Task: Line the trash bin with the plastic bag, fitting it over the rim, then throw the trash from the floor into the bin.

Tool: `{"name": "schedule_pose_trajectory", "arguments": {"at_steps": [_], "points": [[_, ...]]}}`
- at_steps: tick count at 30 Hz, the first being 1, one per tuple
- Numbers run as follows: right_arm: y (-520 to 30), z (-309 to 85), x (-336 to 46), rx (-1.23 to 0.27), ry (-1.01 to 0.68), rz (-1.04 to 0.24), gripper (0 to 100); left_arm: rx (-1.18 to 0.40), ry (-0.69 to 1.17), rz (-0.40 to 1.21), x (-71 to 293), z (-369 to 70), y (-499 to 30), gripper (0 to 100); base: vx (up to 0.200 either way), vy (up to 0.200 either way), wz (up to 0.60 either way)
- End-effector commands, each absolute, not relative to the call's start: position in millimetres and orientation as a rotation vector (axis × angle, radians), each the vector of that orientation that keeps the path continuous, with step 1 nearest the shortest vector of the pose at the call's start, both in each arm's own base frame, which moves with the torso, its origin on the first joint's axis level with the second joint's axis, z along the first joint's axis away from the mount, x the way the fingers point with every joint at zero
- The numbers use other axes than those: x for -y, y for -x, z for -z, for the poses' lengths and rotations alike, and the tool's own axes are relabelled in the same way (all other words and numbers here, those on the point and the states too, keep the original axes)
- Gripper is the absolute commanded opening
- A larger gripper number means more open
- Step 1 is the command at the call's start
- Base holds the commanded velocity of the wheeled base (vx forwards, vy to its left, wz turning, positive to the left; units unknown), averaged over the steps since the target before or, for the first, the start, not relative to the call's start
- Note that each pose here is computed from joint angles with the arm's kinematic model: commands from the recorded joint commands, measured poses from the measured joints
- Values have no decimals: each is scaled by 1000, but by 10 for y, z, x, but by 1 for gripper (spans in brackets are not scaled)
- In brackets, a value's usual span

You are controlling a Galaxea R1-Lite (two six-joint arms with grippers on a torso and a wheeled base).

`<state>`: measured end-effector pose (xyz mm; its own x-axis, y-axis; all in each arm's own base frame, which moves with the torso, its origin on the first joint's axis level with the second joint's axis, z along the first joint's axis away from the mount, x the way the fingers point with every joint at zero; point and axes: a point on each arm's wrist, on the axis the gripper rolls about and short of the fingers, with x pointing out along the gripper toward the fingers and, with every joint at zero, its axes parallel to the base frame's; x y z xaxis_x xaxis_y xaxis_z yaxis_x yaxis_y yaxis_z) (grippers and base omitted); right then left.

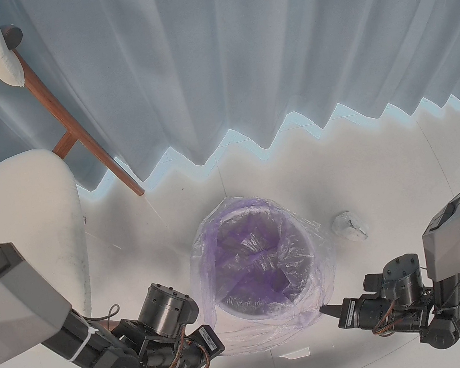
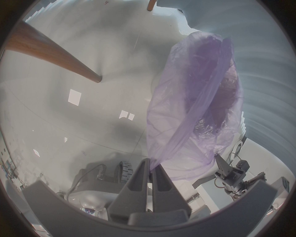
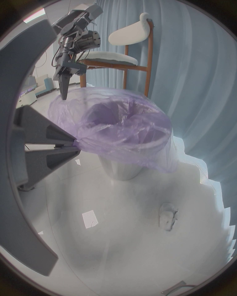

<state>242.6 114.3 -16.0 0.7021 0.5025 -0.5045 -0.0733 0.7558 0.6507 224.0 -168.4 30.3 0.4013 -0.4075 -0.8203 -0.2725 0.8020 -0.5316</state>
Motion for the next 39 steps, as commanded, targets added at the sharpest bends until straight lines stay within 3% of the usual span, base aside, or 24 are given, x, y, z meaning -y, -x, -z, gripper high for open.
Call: {"name": "schedule_pose_trajectory", "arguments": {"at_steps": [1,16,35,36,39], "points": [[-2375,493,-1139,-817,-605,-282,0,-1200,626,74,1703,-122,-2283,0,0,0,0],[-2621,763,-1151,-714,-420,-183,0,-1103,463,11,1804,124,-2526,0,0,0,0],[-2979,569,-1071,-534,-403,-152,0,-883,487,-3,1684,-198,-2834,0,0,0,0],[-2965,576,-1077,-539,-399,-154,100,-901,474,-2,1688,-183,-2774,0,0,0,0],[-2923,578,-1072,-553,-397,-154,100,-915,457,14,1730,-171,-2684,0,0,0,0]]}}
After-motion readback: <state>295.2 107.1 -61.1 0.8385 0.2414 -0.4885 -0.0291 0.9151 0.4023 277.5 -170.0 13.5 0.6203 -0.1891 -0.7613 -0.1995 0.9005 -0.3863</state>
